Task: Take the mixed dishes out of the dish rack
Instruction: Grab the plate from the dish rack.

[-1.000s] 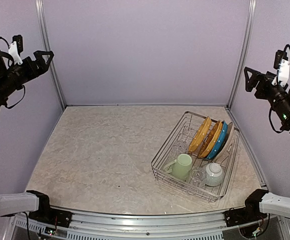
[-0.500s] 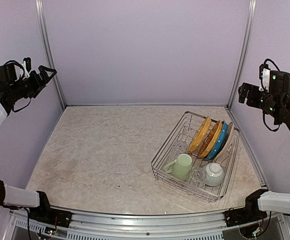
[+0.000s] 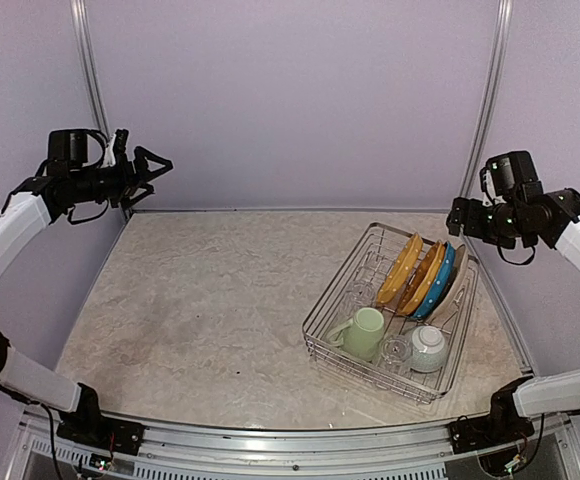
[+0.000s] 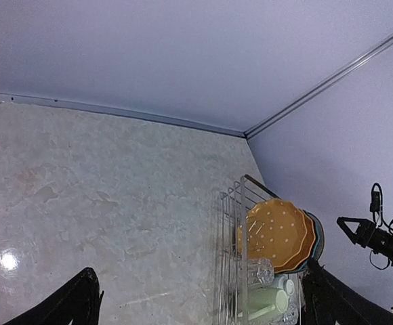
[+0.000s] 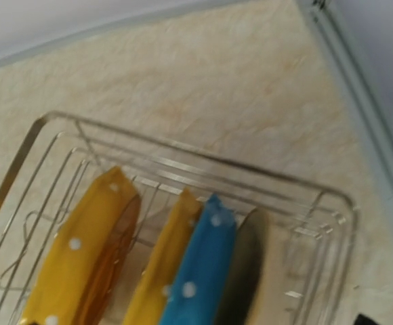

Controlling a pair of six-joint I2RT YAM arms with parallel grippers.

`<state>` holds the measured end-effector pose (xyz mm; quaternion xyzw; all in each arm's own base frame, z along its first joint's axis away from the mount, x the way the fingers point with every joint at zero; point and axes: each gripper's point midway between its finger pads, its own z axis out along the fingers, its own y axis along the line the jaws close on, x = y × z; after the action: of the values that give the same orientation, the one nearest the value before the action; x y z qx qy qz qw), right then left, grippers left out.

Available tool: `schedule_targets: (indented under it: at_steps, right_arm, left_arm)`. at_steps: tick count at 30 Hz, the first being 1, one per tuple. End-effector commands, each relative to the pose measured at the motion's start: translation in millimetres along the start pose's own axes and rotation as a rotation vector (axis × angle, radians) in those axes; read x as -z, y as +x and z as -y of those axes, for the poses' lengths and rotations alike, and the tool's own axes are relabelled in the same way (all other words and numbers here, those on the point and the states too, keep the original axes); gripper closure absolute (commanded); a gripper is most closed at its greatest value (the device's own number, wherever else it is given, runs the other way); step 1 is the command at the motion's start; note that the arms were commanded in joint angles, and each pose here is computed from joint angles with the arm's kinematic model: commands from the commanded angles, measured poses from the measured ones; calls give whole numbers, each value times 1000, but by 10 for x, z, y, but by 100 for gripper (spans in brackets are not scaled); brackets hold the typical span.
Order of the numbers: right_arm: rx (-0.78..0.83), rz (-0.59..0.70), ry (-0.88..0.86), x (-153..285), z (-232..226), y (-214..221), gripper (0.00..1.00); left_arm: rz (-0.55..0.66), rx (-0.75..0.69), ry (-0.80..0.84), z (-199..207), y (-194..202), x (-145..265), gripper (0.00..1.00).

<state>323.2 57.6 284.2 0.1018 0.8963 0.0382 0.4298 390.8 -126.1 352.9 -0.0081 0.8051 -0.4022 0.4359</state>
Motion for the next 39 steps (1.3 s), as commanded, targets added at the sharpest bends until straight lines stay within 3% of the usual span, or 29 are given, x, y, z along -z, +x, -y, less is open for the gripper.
schedule_targets:
  at_steps: [1, 7, 11, 13, 24, 29, 34, 39]
  right_arm:
    - [-25, -57, -36, -32, -222, 84, 4]
    - [-37, -84, 62, -67, -212, 161, 5]
    - [-93, -70, 125, -19, -52, 225, 23]
    - [-93, -103, 94, -73, -138, 286, 25]
    - [-50, -111, -1, -274, -896, 276, 25]
    - [-119, -119, 25, -412, -1112, 378, 25]
    - [-224, -175, 197, -564, -1027, 556, 27]
    - [-201, -175, 328, -597, -967, 568, 27]
  left_arm:
    - [-150, -12, 47, 212, 370, -293, 1]
    - [-303, -44, 75, 426, 837, -590, 1]
    - [-348, -57, 78, 496, 984, -666, 1]
    - [-360, -57, 82, 518, 1022, -683, 1]
    - [-396, -52, 77, 546, 1139, -739, 1]
    - [-407, -51, 80, 580, 1177, -747, 1]
    - [-418, -46, 88, 619, 1201, -742, 1]
    - [-413, -51, 92, 652, 1188, -715, 1]
